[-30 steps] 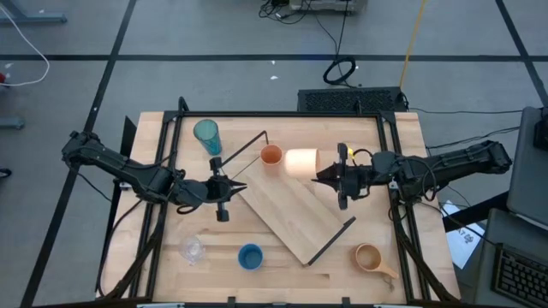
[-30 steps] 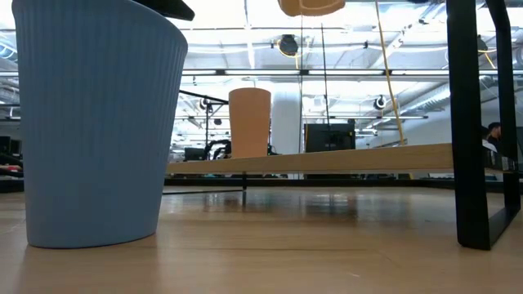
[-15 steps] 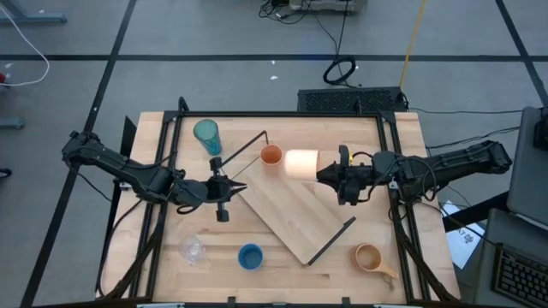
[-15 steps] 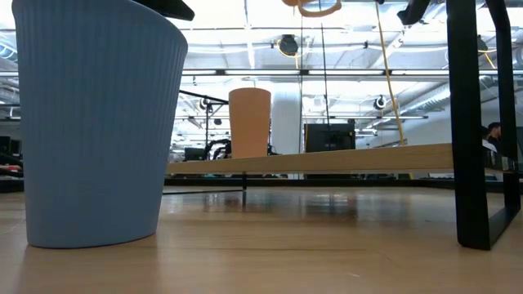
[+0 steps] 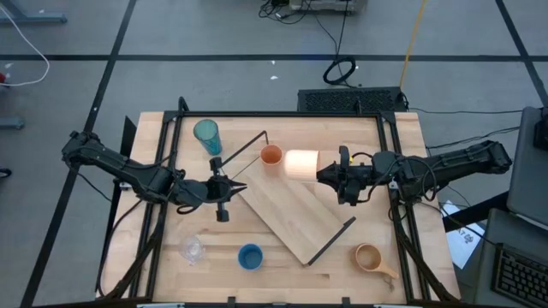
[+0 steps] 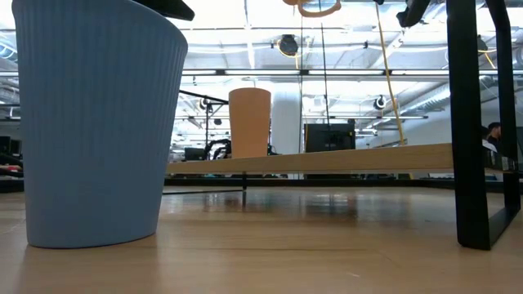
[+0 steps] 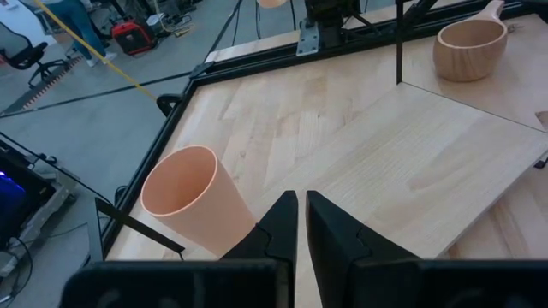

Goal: Stack small to large cups/mugs on shelf
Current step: Put the yellow mug on the shelf

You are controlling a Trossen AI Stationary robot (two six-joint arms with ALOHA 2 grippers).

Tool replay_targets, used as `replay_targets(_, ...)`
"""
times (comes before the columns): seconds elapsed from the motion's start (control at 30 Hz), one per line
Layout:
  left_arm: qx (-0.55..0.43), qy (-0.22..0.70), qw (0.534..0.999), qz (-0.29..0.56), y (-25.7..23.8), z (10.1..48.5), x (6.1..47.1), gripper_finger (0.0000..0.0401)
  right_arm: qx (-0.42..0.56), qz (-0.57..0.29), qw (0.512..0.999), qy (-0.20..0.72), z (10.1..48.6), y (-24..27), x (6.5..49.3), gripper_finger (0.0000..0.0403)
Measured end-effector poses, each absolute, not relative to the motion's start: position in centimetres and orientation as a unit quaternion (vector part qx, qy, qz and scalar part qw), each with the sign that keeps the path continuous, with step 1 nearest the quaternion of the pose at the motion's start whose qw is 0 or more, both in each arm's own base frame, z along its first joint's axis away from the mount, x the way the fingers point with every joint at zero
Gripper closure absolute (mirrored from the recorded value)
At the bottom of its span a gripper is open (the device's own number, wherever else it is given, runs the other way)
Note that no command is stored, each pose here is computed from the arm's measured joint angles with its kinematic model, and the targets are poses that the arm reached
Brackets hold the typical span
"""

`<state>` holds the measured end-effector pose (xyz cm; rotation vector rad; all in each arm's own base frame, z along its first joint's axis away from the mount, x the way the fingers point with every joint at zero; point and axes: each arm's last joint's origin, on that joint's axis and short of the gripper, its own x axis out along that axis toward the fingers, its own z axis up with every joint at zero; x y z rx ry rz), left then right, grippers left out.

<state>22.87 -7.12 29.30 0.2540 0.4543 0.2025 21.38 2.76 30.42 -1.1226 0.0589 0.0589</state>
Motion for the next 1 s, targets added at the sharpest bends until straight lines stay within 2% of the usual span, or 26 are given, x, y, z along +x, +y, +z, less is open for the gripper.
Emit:
replay_targets(0.5, 0.125, 0.224, 0.961, 0.100, -7.11, 29.30, 22.87, 0.0370, -0.467, 0.025, 0.884, 0.029, 30.43, 2.77, 21.38, 0.0402)
replay_targets(1.0, 0.125, 0.224, 0.961, 0.100, -7.11, 29.30, 22.87, 0.0370, -0.286, 0.019, 0.958, 0.033, 30.47, 2.77, 21.38, 0.0402)
